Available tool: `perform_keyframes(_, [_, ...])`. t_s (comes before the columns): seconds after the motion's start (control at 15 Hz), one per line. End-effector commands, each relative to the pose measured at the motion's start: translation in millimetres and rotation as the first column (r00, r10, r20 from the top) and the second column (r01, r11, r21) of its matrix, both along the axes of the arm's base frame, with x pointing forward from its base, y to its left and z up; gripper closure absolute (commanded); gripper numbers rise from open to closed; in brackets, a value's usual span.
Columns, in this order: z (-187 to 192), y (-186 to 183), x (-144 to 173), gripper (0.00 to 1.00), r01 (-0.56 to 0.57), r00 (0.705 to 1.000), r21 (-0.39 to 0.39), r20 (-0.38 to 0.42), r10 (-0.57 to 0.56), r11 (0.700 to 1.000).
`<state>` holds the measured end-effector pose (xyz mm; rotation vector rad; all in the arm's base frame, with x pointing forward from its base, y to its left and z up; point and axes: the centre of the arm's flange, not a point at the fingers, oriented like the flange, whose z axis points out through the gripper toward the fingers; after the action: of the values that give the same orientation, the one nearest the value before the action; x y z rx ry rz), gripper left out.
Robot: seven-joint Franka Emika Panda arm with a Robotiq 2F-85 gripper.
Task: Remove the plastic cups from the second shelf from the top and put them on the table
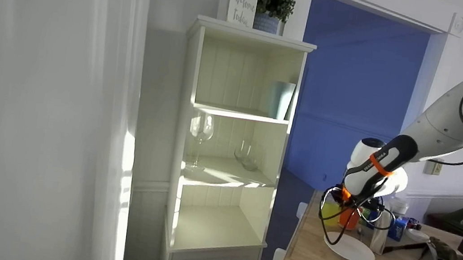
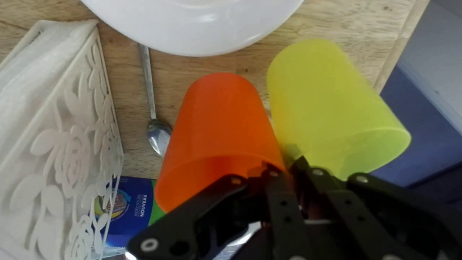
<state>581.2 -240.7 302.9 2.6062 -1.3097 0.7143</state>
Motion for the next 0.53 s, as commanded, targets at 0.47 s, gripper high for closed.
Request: perform_keyframes(0.47, [-19, -25, 18, 0.98, -0.022, 1.000, 0.008, -0.007, 0.022, 1.000])
